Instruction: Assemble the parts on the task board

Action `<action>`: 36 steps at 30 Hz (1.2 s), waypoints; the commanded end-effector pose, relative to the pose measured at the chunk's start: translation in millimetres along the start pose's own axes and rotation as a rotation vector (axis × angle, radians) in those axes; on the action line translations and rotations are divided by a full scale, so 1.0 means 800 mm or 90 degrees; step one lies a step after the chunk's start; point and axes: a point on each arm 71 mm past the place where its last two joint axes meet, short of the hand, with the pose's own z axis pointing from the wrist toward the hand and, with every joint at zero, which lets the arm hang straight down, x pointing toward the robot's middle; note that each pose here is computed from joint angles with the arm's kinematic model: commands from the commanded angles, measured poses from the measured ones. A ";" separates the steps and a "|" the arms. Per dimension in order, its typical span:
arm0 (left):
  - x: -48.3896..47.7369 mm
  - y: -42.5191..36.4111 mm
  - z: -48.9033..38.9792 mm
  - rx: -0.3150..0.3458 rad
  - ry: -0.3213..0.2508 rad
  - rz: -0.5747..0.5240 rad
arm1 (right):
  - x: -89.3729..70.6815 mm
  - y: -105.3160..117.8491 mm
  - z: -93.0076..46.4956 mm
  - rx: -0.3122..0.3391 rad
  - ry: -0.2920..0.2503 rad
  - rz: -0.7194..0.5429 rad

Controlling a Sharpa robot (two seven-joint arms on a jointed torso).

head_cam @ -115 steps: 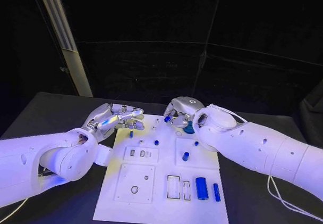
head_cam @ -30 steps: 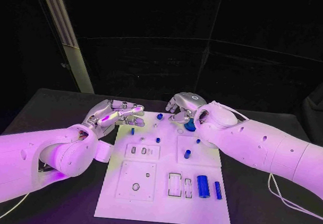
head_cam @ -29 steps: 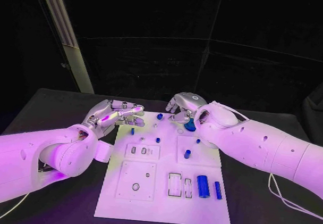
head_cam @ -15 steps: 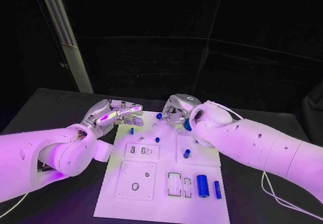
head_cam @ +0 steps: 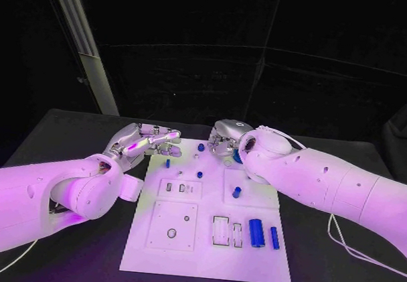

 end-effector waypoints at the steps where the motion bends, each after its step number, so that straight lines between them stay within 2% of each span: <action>1: 0.002 -0.0018 0.001 0.005 0.009 -0.001 | -0.002 0.002 0.001 0.004 -0.005 -0.009; 6: 0.002 -0.0017 0.001 0.005 0.009 -0.001 | -0.005 0.005 0.000 -0.004 -0.021 -0.008; 8: 0.002 -0.0017 0.001 0.005 0.010 -0.001 | -0.008 0.001 -0.003 -0.006 -0.041 -0.006; 12: 0.000 -0.0019 0.001 0.006 0.010 -0.002 | -0.016 -0.022 -0.020 0.001 -0.070 0.011; 15: -0.001 -0.0022 0.000 0.007 0.009 -0.002 | -0.024 -0.045 -0.035 0.017 -0.071 0.027; 22: -0.004 -0.0021 0.000 0.007 0.008 -0.001 | -0.034 -0.090 -0.065 0.074 -0.029 0.069; 27: -0.005 -0.0016 0.001 0.007 0.008 -0.001 | -0.038 -0.112 -0.077 0.114 0.004 0.086; 31: -0.006 -0.0011 0.002 0.006 0.009 -0.001 | -0.038 -0.124 -0.080 0.139 0.028 0.087; 36: -0.004 -0.0004 0.003 0.005 0.011 -0.002 | -0.035 -0.124 -0.075 0.146 0.052 0.076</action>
